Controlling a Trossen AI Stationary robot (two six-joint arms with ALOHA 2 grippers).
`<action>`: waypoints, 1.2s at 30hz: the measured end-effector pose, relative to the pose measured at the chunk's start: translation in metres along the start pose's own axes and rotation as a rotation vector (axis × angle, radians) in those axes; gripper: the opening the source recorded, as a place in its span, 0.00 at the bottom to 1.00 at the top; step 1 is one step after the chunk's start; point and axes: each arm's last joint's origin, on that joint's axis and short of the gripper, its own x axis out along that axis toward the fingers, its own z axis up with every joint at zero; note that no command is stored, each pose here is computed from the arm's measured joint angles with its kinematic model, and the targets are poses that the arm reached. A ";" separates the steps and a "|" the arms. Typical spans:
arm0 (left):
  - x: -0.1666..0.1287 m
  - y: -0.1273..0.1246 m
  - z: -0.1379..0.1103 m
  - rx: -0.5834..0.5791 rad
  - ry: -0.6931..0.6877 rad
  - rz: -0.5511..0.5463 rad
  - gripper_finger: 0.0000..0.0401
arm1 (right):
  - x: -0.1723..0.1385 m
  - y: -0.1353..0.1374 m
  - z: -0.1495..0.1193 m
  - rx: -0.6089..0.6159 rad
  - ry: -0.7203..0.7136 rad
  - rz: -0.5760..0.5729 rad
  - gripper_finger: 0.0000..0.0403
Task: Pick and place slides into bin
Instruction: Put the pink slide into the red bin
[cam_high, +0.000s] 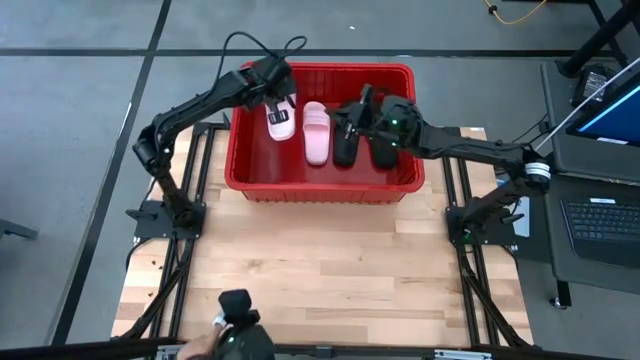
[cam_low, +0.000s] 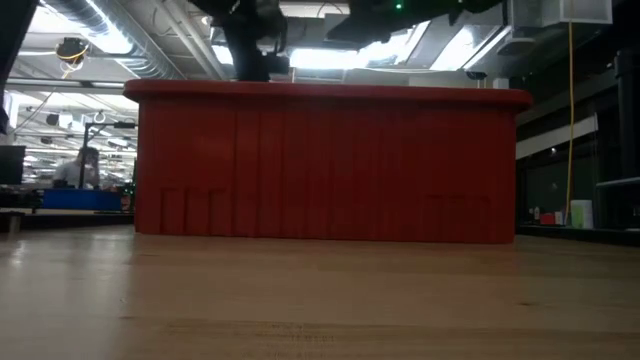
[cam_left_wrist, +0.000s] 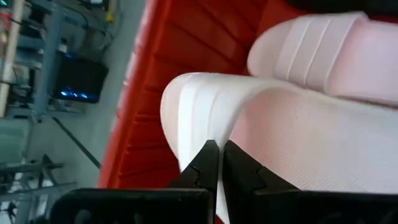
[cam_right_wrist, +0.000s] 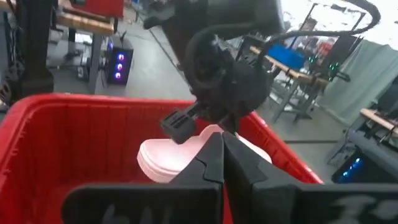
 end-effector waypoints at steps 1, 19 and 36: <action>0.006 0.001 -0.001 0.000 0.008 -0.013 0.01 | 0.002 -0.001 -0.001 0.005 0.006 -0.001 0.01; 0.060 -0.004 -0.008 0.063 0.038 -0.157 0.01 | 0.004 -0.013 -0.016 0.096 0.125 -0.018 0.01; 0.055 -0.017 -0.007 0.094 0.074 -0.223 0.01 | 0.004 -0.012 -0.021 0.090 0.168 -0.005 0.01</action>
